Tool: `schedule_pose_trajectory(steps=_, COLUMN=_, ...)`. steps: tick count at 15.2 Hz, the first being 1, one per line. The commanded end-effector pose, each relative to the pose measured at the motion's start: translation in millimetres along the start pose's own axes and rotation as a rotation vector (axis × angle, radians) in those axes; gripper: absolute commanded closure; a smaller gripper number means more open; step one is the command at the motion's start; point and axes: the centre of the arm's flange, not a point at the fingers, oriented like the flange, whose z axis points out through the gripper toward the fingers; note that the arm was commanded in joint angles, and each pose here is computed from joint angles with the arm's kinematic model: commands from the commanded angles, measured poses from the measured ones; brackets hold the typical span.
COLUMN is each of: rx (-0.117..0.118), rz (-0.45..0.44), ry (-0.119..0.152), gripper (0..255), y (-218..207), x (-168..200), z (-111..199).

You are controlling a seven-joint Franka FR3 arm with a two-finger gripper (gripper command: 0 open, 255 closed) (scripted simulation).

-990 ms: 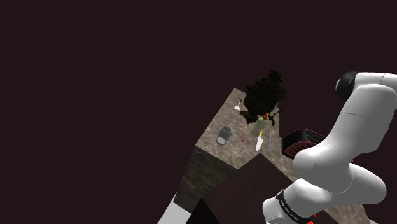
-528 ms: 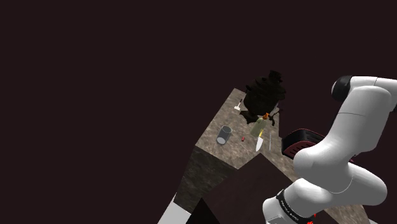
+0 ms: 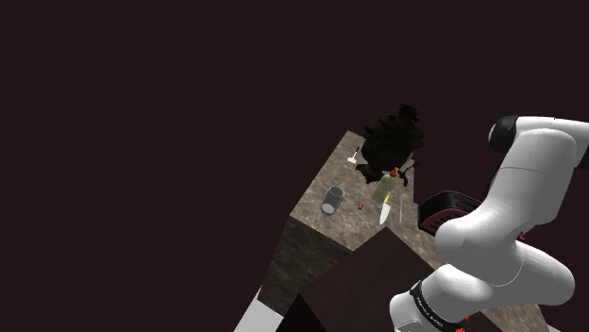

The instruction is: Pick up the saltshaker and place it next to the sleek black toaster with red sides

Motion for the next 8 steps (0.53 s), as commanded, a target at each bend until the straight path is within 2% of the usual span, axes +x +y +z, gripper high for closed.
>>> schedule_pose_trajectory(steps=1, rx=0.0, rz=0.0, ry=0.0, gripper=255, y=0.1, x=0.0, z=0.0)
schedule_pose_trajectory(steps=3, rx=0.0, rz=0.0, ry=0.0, gripper=255, y=0.1, x=0.0, z=0.0)
schedule_pose_trajectory(steps=4, rx=0.0, rz=0.0, ry=0.0, gripper=0, y=0.1, x=0.0, z=0.0)
schedule_pose_trajectory(steps=8, rx=0.0, rz=0.0, ry=0.0, gripper=0, y=0.1, x=0.0, z=0.0)
